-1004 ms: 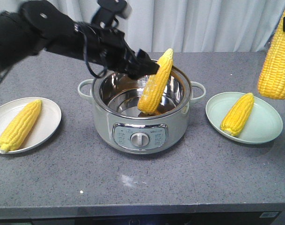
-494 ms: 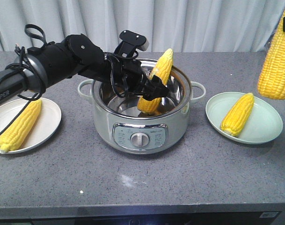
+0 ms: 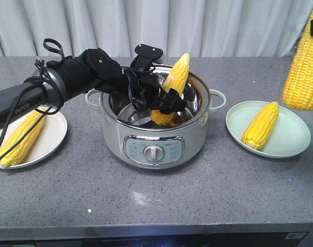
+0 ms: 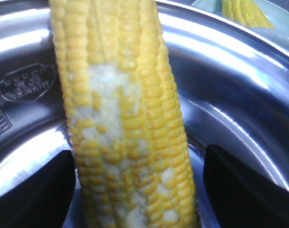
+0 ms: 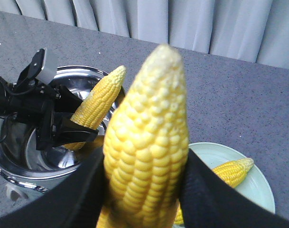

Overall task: Distribute corn equally
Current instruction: 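Grasp the last corn cob with the left gripper and lift it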

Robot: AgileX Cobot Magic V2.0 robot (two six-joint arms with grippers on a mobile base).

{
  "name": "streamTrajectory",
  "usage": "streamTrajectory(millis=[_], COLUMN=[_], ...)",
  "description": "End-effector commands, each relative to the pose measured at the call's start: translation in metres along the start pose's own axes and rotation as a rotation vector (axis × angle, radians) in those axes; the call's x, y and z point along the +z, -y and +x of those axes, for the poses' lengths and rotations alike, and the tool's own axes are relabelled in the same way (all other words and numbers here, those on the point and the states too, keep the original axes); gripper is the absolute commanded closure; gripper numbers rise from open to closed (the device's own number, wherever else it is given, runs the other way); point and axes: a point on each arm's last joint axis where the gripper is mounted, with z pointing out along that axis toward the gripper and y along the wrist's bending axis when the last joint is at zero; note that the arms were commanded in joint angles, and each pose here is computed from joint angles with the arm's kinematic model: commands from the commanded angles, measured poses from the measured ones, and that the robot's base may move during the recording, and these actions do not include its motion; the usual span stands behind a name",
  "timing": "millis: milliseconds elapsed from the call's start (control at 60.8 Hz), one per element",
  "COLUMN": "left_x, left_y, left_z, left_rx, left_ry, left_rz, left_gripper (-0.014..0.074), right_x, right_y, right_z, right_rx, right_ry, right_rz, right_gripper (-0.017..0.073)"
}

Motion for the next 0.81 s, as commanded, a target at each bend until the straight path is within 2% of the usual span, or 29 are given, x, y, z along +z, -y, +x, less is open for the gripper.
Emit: streamTrajectory(millis=[0,165,313,543,790], left_x=[-0.030,-0.030,-0.030,-0.051,-0.130], left_y=[0.011,0.012,0.013,0.020,0.026], left_z=[-0.032,-0.032,-0.032,-0.043,-0.072], left_rx=[0.002,0.002,0.004,0.018,-0.016], left_ry=[0.142,0.140,0.129,0.164,0.296], left_rz=[-0.021,-0.020,-0.008,-0.007,-0.049], left_gripper=[0.0153,0.0340,0.0459,0.0475,0.0466], right_x=[-0.012,-0.012,-0.012,-0.012,-0.012], right_y=[-0.006,-0.006,-0.006,-0.006,-0.006], right_z=[-0.011,-0.011,-0.011,-0.011,-0.011], right_rx=[-0.013,-0.013,-0.013,-0.013,-0.013], right_ry=[0.092,0.091,0.089,0.089,0.090], right_rz=[0.009,0.009,0.007,0.007,0.008], right_gripper=[0.0313,0.0313,0.0313,0.0313,0.0313])
